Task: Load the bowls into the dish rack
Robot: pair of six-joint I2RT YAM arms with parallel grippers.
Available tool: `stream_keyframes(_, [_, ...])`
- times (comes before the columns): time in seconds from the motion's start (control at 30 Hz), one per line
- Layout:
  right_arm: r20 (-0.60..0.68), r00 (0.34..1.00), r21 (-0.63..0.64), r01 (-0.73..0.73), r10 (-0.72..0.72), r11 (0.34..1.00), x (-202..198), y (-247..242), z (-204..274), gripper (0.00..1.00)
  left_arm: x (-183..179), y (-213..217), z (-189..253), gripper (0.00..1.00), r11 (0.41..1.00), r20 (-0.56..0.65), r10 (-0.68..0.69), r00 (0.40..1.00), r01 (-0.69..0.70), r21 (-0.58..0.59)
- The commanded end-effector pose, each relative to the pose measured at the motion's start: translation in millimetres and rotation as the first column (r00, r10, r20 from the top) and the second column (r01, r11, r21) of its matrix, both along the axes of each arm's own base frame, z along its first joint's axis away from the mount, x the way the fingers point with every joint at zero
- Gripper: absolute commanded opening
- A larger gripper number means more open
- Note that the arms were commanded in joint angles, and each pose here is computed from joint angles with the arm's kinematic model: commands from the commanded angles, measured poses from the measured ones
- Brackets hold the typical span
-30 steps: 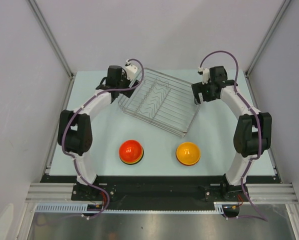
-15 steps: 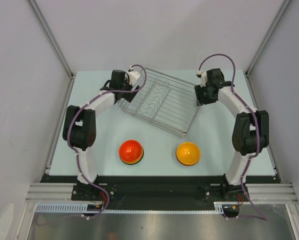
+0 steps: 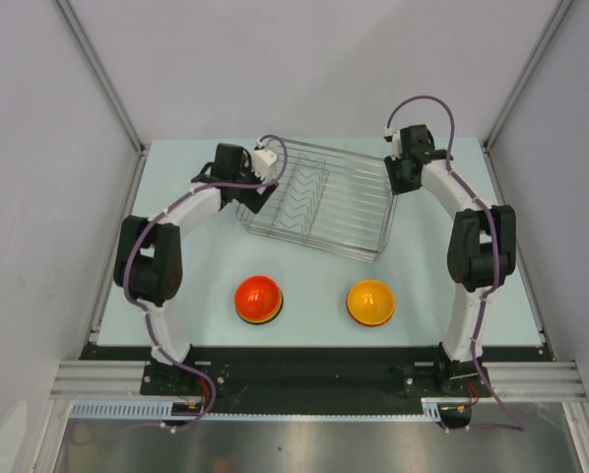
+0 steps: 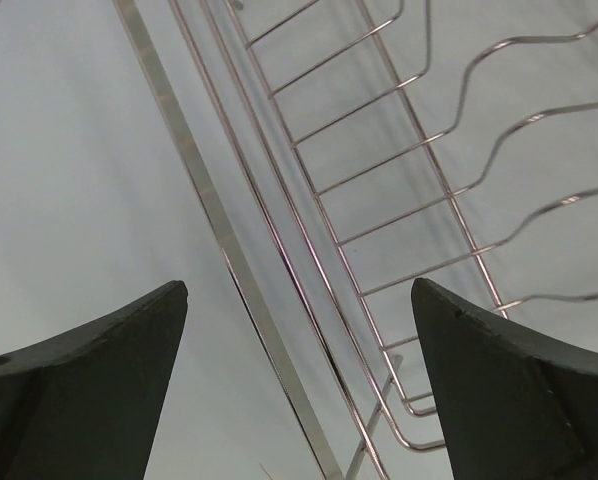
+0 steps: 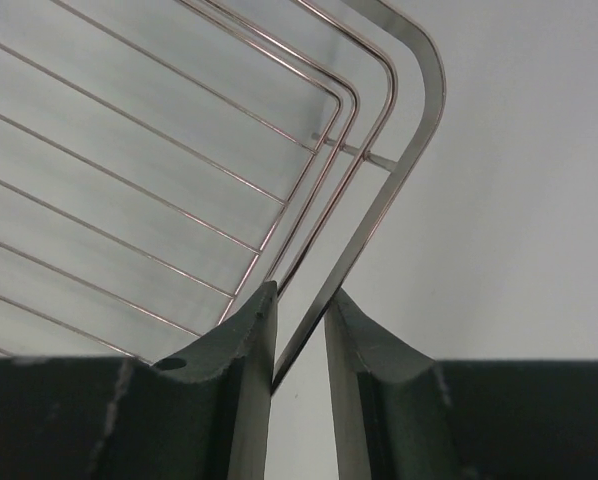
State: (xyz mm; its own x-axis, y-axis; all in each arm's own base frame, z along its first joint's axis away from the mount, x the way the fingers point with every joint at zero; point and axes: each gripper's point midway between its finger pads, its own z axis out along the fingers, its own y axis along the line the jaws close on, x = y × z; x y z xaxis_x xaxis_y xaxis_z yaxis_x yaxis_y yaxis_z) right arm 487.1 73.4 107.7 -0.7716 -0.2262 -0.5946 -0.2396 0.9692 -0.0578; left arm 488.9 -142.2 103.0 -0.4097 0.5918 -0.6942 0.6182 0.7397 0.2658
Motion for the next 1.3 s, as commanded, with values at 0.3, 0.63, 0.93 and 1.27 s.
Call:
stream_keyframes(0.3, [0.164,0.983,-0.119,-0.059,0.079,0.991,73,4,22,0.34,-56,-30,26,1.00,0.973,-0.102,-0.167,0.981,0.148,-0.177])
stream_keyframes(0.63, [0.200,0.975,-0.115,-0.071,0.093,0.991,90,15,23,0.35,-99,-36,3,1.00,0.953,-0.206,-0.226,0.952,0.172,-0.249])
stream_keyframes(0.93, [0.215,0.971,-0.106,-0.085,0.107,0.991,94,27,26,0.35,-107,-37,18,1.00,0.945,-0.178,-0.234,0.956,0.180,-0.273])
stream_keyframes(1.27, [0.211,0.968,-0.096,-0.116,0.134,0.989,86,43,29,0.35,-87,-9,19,1.00,0.974,-0.158,-0.122,0.980,0.088,-0.207])
